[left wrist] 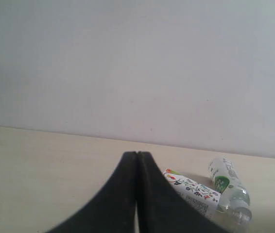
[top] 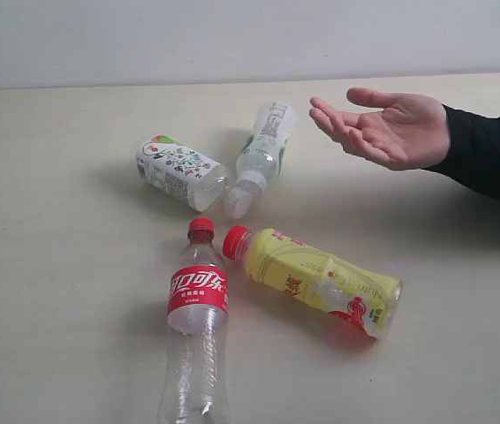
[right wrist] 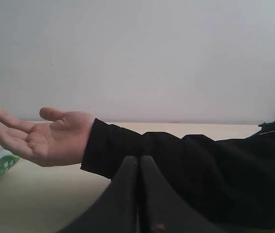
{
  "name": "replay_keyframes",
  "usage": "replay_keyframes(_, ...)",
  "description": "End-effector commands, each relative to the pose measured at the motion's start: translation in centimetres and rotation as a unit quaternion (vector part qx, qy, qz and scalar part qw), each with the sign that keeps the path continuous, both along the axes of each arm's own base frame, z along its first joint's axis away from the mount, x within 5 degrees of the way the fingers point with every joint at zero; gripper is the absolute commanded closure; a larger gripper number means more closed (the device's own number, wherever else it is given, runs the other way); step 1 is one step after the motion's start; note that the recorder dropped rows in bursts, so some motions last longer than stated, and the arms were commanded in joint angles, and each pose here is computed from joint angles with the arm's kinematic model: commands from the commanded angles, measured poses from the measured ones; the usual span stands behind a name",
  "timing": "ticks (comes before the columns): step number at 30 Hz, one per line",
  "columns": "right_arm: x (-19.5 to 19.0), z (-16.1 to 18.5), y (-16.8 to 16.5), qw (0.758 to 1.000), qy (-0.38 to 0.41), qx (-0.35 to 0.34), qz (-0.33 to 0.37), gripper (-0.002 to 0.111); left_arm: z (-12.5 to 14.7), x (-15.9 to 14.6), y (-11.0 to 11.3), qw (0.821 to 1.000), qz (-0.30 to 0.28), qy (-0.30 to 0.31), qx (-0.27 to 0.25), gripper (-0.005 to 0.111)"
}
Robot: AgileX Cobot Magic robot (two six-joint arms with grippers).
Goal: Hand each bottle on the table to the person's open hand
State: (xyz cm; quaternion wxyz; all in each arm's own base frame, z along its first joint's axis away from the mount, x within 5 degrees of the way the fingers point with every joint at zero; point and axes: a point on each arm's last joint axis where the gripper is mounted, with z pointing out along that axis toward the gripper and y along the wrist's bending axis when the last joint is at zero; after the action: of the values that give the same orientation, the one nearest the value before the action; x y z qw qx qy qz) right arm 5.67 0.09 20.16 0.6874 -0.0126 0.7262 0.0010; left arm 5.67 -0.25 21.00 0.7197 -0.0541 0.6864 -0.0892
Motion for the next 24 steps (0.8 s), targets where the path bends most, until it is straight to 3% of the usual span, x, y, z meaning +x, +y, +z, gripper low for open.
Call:
replay_keyframes(1, -0.03, -0.06, -0.04, 1.0, -0.004, -0.002, -0.003, 0.108, 0.07, -0.05, -0.03, 1.0, -0.003, -0.004, -0.001, 0.107)
replay_keyframes(19, -0.03, -0.06, -0.04, 1.0, -0.004, -0.002, -0.003, 0.108, 0.07, -0.05, -0.03, 1.0, -0.003, -0.004, -0.001, 0.107)
replay_keyframes(24, -0.04, 0.93, -0.02, 0.998, -0.059, -0.005, -0.002, 0.108, 0.07, -0.05, -0.03, 1.0, -0.003, -0.004, -0.001, 0.107)
